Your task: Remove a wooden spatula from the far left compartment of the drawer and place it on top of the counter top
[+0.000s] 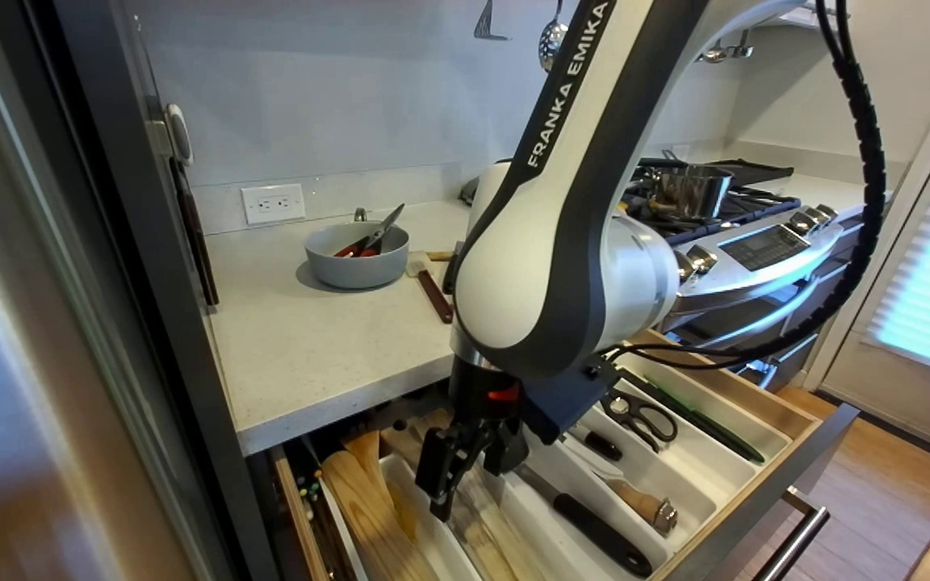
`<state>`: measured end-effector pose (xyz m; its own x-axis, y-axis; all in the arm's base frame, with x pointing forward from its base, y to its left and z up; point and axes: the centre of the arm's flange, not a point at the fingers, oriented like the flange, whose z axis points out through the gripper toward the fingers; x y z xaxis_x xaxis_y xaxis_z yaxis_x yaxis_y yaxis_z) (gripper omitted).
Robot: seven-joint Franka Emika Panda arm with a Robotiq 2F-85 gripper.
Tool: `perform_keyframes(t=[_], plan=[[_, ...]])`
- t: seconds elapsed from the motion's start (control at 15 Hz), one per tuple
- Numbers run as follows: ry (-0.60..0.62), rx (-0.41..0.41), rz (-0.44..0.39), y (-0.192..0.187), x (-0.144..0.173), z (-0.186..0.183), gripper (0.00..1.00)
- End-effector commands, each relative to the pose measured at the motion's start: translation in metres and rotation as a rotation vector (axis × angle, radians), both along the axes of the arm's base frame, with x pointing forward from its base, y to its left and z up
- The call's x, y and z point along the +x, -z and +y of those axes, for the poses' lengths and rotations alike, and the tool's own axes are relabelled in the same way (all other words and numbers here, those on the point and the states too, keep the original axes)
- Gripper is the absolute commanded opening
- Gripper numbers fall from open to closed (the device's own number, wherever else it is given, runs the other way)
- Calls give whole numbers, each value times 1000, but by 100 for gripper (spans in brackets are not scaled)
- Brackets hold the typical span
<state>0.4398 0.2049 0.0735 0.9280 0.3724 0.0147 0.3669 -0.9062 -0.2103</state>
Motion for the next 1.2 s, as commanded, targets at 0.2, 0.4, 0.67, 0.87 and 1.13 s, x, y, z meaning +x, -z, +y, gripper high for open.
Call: perform_keyframes(t=[0.2,0.4,0.67,0.87,1.13], plan=[[-19,44,-7,-7,-9,13,100],[-51,80,-26,-18,-30,51,100],[24,119,-39,-10,-56,63,100],[125,123,-73,-6,-70,49,100],[182,127,-108,17,-65,30,100]])
